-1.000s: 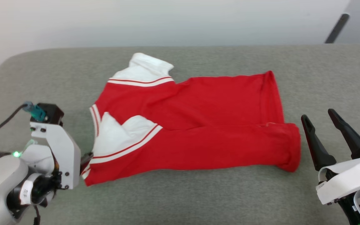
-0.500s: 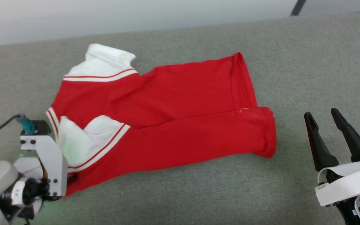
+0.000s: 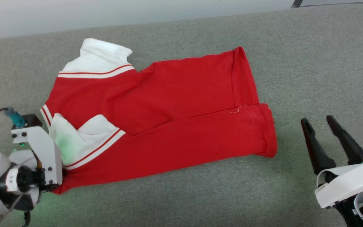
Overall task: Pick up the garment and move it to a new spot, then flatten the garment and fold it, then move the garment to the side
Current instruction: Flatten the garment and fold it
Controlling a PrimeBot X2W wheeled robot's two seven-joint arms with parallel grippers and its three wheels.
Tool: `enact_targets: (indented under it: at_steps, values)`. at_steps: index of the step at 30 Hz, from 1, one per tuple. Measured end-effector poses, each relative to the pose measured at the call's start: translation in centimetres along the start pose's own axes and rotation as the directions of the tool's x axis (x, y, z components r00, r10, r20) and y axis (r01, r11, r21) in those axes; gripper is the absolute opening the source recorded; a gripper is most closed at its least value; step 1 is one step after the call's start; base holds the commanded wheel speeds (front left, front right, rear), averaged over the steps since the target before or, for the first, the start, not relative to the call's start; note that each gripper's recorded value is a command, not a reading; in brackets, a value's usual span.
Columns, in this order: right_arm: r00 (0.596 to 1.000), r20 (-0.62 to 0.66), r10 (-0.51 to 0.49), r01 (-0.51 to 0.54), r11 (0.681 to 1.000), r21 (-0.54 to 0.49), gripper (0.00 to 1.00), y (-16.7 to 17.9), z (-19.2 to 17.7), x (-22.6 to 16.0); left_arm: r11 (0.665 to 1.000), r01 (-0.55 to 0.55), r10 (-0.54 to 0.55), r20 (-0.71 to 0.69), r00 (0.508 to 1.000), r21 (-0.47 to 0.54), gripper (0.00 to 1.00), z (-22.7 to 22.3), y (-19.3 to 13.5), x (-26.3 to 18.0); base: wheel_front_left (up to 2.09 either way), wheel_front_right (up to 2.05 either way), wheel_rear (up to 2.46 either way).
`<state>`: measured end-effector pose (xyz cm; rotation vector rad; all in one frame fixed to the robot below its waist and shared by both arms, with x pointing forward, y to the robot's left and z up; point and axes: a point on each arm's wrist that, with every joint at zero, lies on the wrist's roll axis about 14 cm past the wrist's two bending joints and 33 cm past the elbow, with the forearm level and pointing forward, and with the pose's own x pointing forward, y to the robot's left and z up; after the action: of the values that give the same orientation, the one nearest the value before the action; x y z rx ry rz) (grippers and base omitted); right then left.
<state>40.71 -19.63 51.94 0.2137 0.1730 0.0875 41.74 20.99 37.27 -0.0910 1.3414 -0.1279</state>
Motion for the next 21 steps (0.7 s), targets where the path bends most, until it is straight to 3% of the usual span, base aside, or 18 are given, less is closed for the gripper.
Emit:
enact_targets:
  at_steps: [6,12,21]
  values:
    - [0.986,-0.168,0.019,-0.008,0.998,0.066,1.00,0.3,-2.7,0.4,1.000,0.020,-0.020,0.020,1.000,0.001,0.00,0.1,-0.2,0.1,0.00,0.00,0.00]
    - [0.945,-0.325,0.046,-0.040,0.999,0.026,1.00,0.9,-4.6,1.5,0.999,0.040,-0.040,0.041,0.998,-0.004,0.00,0.5,-0.5,0.3,0.00,0.00,0.00]
    - [0.833,-0.551,0.050,-0.054,0.998,0.009,1.00,0.6,-10.3,3.2,0.998,0.067,-0.068,0.081,0.994,0.014,0.00,2.0,-1.2,0.8,0.00,0.00,0.00]
